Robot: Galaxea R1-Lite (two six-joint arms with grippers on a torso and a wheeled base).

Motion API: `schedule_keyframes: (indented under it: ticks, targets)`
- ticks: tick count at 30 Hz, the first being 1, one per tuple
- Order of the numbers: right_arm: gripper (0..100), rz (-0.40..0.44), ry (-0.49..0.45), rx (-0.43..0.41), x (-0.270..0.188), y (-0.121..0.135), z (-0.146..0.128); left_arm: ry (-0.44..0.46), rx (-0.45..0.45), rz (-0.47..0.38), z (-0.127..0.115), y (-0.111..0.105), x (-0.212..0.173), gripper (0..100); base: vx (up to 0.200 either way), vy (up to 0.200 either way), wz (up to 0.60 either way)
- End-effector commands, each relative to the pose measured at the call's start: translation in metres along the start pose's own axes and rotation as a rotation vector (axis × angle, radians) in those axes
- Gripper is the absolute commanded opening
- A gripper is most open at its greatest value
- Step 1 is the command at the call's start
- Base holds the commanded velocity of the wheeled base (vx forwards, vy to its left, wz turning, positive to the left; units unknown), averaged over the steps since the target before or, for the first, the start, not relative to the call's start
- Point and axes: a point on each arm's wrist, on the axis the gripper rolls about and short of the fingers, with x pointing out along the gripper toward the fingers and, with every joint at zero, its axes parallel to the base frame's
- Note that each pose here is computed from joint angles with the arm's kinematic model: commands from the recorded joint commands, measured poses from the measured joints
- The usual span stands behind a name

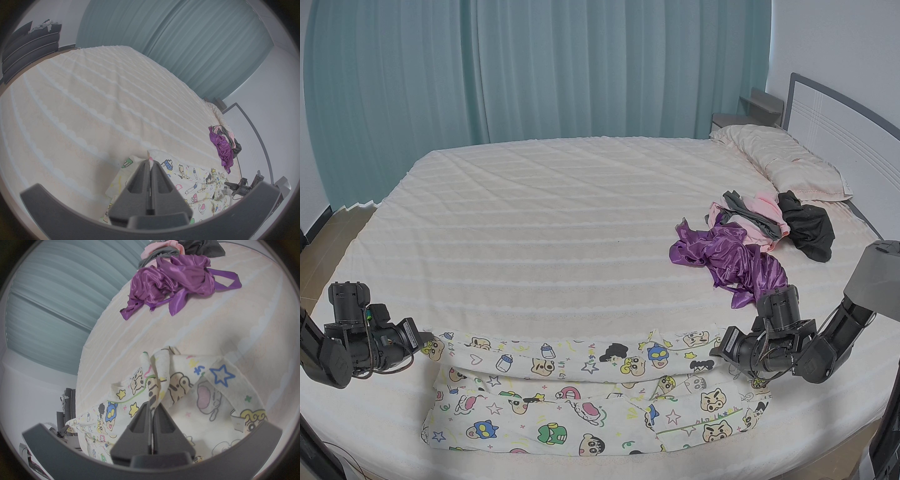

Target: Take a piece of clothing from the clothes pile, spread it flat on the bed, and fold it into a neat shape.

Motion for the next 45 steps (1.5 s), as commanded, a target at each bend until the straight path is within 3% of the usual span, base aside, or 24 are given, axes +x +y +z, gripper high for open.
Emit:
schedule_keyframes:
  ticks: [1, 17, 26, 45]
  targets:
    - [0, 0.026, -0.034, 0.004, -0.008, 0.005, 0.009, -0.021, 0.008, -0.007, 0.006, -0.002, 0.002, 0, 0.0, 0.0, 0.0]
    - [0, 0.122, -0.141, -0.002, -0.009, 0.032, 0.041, -0.057, 0.007, -0.011, 0.027, -0.006, 0.017, 0, 0.0, 0.0, 0.0]
    - [0, 0.145, -0.185, 0.008, -0.008, 0.037, 0.052, -0.079, -0.116, 0.04, 0.032, -0.006, 0.031, 0, 0.0, 0.0, 0.0]
    - [0, 0.086, -0.121, 0.01, -0.014, 0.02, 0.03, -0.026, -0.113, 0.059, 0.014, -0.003, 0.027, 0, 0.0, 0.0, 0.0]
